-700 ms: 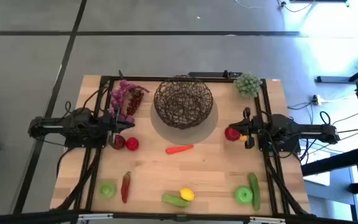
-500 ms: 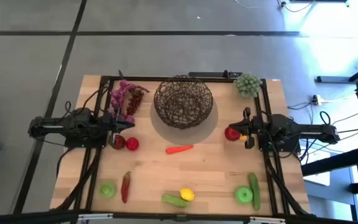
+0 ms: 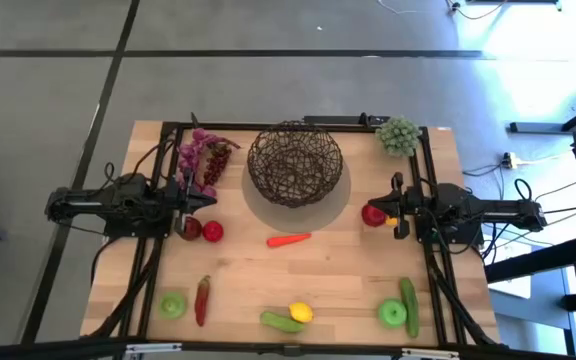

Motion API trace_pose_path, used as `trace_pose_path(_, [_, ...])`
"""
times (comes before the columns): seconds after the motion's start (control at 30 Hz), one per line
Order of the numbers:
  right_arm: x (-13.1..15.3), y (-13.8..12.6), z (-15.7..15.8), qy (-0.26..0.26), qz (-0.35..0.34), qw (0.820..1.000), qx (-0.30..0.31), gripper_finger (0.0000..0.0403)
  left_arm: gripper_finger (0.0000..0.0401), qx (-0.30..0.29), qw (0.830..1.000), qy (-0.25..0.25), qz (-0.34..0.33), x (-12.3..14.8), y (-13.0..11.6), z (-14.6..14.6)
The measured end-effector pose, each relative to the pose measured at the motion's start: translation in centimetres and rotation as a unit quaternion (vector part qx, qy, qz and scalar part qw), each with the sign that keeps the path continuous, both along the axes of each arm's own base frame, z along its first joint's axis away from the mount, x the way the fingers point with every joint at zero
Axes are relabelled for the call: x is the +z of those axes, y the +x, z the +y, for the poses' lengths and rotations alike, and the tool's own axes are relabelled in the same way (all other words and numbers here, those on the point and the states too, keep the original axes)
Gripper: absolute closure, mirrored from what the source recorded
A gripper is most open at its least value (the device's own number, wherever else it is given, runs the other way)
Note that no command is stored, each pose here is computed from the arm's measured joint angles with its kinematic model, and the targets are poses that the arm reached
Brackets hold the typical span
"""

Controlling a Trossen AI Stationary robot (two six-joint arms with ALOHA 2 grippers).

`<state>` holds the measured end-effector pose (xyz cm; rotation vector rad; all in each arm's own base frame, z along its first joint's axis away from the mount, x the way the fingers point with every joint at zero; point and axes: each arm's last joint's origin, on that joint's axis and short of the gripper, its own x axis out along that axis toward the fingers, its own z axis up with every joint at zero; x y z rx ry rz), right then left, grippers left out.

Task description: Build produce basket

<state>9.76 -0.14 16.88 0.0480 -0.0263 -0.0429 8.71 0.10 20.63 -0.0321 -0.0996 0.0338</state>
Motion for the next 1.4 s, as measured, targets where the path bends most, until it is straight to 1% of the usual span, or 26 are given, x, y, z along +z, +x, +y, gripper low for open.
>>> trace_pose_path(0.83, [0.0,0.0,0.0,0.000,-0.001,1.000,0.000,0.0393,0.0401,0.000,1.000,0.000,0.000,0.0,0.0,0.0])
trace_pose_path(0.9, [0.0,0.0,0.0,0.006,-0.003,1.000,0.000,0.0393,0.0401,0.000,1.000,0.000,0.000,0.0,0.0,0.0])
trace_pose_path(0.97, [0.2,0.0,0.0,0.030,-0.011,0.999,0.001,0.0393,0.0401,0.000,1.000,0.000,0.000,0.0,0.0,0.0])
trace_pose_path(1.0, [0.4,-0.1,0.0,0.039,-0.013,0.999,0.002,0.0393,0.0401,0.000,1.000,0.000,0.000,0.0,0.0,0.0])
trace_pose_path(1.1, [1.7,-0.4,0.1,0.037,-0.016,0.999,0.012,0.0393,0.0401,0.000,1.000,0.000,0.000,0.0,0.0,0.0])
trace_pose_path(1.2, [3.3,-1.0,0.1,0.041,0.023,0.999,0.023,0.0393,0.0401,0.000,1.000,0.000,0.000,0.0,0.0,0.0])
trace_pose_path(1.3, [4.8,-1.5,0.0,0.064,0.078,0.995,0.003,0.0393,0.0401,0.000,1.000,0.000,0.000,0.0,0.0,0.0])
trace_pose_path(1.4, [6.7,-1.7,-0.1,0.105,0.110,0.988,-0.031,0.0393,0.0401,0.000,1.000,0.000,0.000,0.0,0.0,0.0])
